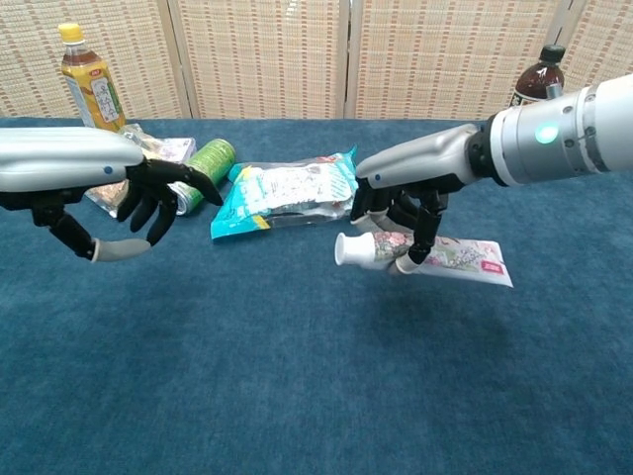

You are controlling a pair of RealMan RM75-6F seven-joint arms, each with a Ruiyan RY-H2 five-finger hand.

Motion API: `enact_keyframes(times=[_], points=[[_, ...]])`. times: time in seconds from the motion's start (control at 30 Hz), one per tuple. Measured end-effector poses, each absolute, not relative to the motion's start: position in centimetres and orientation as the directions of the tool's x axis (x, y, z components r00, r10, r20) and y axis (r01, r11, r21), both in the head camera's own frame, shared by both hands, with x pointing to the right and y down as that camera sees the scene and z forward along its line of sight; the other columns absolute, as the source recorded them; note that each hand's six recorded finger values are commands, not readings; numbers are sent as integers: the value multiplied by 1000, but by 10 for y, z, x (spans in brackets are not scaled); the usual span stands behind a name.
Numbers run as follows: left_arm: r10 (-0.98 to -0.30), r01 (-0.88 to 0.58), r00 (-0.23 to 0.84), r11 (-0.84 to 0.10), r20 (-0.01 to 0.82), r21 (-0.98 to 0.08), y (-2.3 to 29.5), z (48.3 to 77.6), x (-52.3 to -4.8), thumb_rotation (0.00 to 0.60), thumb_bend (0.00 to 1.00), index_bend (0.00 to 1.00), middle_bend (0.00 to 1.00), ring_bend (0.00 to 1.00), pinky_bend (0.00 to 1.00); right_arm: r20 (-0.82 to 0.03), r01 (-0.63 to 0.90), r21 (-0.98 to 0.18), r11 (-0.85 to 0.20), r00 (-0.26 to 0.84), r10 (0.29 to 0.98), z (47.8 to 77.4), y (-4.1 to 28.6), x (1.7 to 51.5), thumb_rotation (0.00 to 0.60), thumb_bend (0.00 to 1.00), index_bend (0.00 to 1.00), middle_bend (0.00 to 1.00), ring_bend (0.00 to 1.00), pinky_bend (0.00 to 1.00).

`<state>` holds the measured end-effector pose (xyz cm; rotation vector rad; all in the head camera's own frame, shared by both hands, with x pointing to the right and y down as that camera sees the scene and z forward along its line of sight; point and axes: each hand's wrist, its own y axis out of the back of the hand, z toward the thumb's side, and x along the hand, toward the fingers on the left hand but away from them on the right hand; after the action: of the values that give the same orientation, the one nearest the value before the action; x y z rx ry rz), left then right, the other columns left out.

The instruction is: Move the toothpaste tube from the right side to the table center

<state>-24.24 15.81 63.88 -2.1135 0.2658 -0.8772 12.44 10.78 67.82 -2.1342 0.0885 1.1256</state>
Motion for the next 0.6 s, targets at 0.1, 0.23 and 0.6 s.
enact_keyframes(times=[0.1,0.23,0.6], points=[[-448,114,754,-631,480,-767,159,639,-231,600,393,128,623,612,640,-745,-369,-553,-747,619,246,681,107,118,600,1000,865,771,647,576],[-425,129,779,-612,461,-781,162,639,-216,600,392,123,642,628,664,-749,-375,-548,-748,618,238,683,106,113,600,1000,870,772,647,576],[-348,199,825,-557,444,-807,168,644,-189,600,392,123,651,638,668,-769,-392,-520,-759,601,216,693,105,100,600,1000,870,773,647,576]])
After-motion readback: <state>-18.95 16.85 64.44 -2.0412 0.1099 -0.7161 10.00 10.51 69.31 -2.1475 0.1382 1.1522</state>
